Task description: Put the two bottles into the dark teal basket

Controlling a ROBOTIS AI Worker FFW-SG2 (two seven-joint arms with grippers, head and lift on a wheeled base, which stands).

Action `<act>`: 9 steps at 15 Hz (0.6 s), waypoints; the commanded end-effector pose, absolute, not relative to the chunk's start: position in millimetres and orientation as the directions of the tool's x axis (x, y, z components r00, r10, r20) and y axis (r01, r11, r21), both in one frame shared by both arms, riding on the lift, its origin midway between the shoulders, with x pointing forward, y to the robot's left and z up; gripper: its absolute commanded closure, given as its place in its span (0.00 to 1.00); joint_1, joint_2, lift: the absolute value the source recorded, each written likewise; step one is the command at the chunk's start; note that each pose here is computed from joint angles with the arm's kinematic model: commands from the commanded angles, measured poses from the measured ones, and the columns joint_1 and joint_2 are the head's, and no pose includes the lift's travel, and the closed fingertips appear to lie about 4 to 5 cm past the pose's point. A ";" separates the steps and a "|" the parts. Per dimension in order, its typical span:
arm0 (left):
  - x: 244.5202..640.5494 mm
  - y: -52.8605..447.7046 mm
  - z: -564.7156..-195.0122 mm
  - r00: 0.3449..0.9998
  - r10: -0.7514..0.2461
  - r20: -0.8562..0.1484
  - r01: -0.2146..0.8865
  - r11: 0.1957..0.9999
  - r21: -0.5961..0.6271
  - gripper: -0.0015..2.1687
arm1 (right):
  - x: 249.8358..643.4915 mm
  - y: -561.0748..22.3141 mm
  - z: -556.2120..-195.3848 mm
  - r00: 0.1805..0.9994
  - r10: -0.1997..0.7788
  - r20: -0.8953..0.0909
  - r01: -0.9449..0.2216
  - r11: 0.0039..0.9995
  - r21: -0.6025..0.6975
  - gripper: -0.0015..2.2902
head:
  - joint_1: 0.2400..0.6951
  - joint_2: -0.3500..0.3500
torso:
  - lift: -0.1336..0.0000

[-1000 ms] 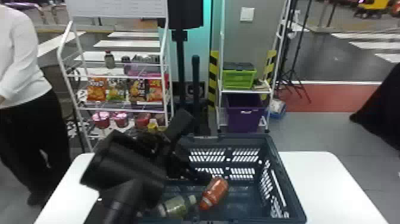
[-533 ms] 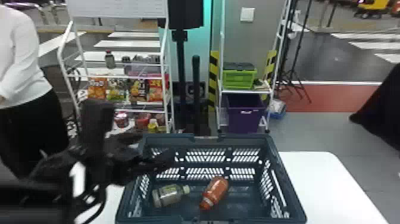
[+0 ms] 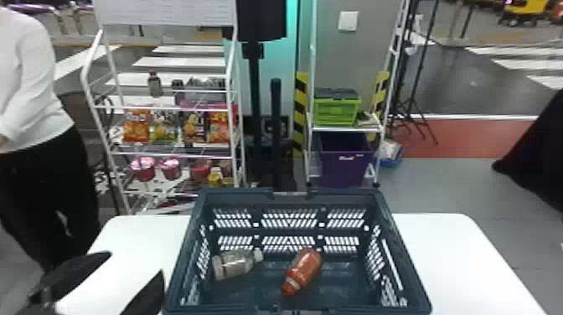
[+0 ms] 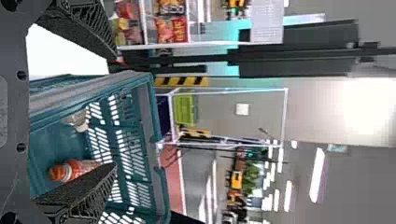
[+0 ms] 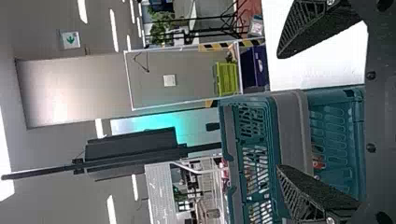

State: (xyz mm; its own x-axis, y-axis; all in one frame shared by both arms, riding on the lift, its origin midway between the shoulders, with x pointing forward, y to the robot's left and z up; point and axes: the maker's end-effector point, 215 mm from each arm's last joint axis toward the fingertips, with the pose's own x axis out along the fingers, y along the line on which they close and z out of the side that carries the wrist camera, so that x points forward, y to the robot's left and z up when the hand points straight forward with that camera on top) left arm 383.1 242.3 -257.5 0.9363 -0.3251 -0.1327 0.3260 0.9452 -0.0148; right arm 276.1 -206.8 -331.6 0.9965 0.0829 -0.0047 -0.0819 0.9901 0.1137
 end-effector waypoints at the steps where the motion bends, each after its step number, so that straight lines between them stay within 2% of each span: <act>1: 359.6 256.1 -268.9 0.949 -0.306 -0.073 0.306 0.952 -0.010 0.04 | 279.8 -204.4 -333.3 0.995 0.095 -0.023 -0.092 0.990 0.110 0.01 | 0.57 0.50 | 1.00; 3: 347.3 268.9 -283.6 0.963 -0.266 -0.047 0.266 0.964 -0.002 0.04 | 281.5 -203.2 -334.2 0.994 0.103 -0.028 -0.100 0.990 0.105 0.01 | 0.57 0.50 | 1.00; 4: 338.7 269.7 -284.8 0.968 -0.249 -0.002 0.249 0.968 0.016 0.04 | 281.2 -203.2 -335.0 0.994 0.104 -0.029 -0.101 0.990 0.104 0.01 | 0.57 0.50 | 1.00; 7: 303.6 246.5 -296.6 0.975 -0.198 0.102 0.192 0.979 0.073 0.04 | 279.7 -199.8 -338.6 0.992 0.120 -0.035 -0.116 0.988 0.101 0.01 | 0.57 0.50 | 1.00; 9: 292.2 236.8 -319.7 0.985 -0.157 0.070 0.153 0.987 0.058 0.04 | 280.1 -198.6 -338.1 0.991 0.127 -0.033 -0.123 0.987 0.099 0.01 | 0.57 0.50 | 1.00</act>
